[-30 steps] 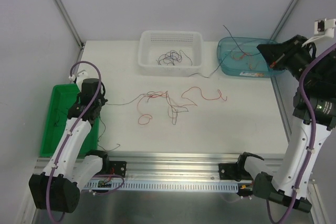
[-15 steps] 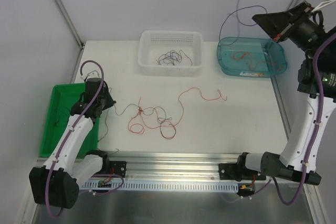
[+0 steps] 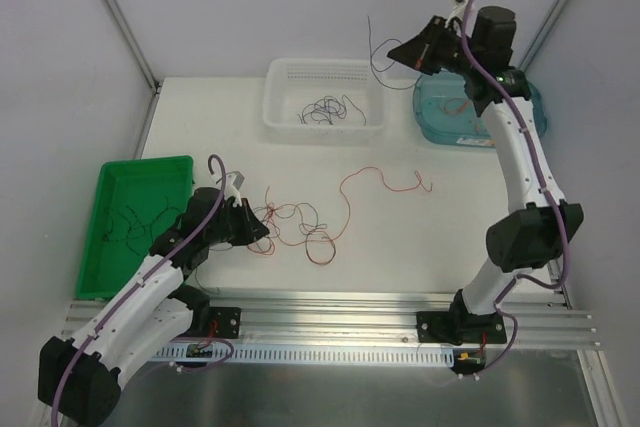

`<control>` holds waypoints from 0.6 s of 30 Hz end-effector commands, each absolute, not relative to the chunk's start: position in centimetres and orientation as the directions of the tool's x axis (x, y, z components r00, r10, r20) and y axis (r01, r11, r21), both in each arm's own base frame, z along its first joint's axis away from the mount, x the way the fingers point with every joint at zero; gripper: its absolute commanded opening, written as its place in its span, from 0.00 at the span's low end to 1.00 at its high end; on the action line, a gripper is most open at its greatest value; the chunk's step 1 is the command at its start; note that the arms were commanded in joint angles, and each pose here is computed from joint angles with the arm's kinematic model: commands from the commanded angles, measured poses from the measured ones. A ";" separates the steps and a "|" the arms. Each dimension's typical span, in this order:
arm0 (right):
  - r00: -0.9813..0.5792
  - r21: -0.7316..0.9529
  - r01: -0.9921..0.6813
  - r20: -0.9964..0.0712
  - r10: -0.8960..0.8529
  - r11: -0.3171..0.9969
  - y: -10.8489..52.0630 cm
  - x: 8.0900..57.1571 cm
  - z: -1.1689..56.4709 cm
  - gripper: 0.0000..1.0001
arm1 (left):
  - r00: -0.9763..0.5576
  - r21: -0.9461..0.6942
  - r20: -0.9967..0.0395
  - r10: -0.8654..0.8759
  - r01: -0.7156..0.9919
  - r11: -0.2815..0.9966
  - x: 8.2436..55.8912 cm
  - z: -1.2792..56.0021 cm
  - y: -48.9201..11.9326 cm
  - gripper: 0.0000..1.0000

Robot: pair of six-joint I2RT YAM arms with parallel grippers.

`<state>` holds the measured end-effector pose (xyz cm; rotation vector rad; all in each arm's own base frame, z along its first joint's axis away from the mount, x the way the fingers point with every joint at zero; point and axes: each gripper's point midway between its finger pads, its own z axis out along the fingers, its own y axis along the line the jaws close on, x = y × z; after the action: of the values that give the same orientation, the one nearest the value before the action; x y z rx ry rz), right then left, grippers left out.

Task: Untangle the cables
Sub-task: Untie the cable, then place the cable in the bin.

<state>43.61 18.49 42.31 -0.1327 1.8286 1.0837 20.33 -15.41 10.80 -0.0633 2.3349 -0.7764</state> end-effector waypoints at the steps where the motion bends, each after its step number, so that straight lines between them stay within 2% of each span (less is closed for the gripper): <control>1: -0.385 0.518 -0.592 -0.855 0.347 0.617 20.3 46.4 44.5 0.01 | -0.751 -0.625 -0.600 -0.274 0.227 0.747 19.7 12.8 -17.0 0.00; 5: -0.391 0.507 -0.591 -0.860 0.327 0.627 22.3 50.1 41.4 0.01 | -0.732 -0.630 -0.620 -0.281 0.251 0.735 19.3 13.2 -16.9 0.00; 11: -0.432 0.509 -0.544 -0.852 0.297 0.668 24.9 56.4 33.6 0.01 | -0.748 -0.635 -0.603 -0.278 0.239 0.735 19.1 12.6 -16.9 0.00; 12: -0.440 0.505 -0.542 -0.852 0.285 0.672 25.5 56.8 32.4 0.04 | -0.749 -0.636 -0.600 -0.281 0.235 0.735 19.0 12.5 -16.9 0.00; 13: -0.463 0.510 -0.523 -0.843 0.274 0.683 25.8 57.4 30.3 0.19 | -0.748 -0.636 -0.601 -0.281 0.236 0.734 19.1 12.5 -16.9 0.00; 15: -0.479 0.500 -0.515 -0.841 0.250 0.696 26.4 57.5 28.7 0.36 | -0.746 -0.633 -0.603 -0.282 0.233 0.738 19.1 12.5 -16.8 0.00; 16: -0.484 0.496 -0.519 -0.842 0.239 0.696 26.5 57.1 28.6 0.49 | -0.742 -0.630 -0.607 -0.285 0.229 0.742 19.3 12.5 -16.7 0.00; 18: -0.490 0.461 -0.523 -0.851 0.189 0.717 26.4 56.1 28.1 0.58 | -0.737 -0.631 -0.609 -0.291 0.229 0.741 19.4 12.9 -16.7 0.00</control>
<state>56.88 25.97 23.83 -0.1526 2.0110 0.9432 19.08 -16.31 11.93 -0.0519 2.2501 -0.8973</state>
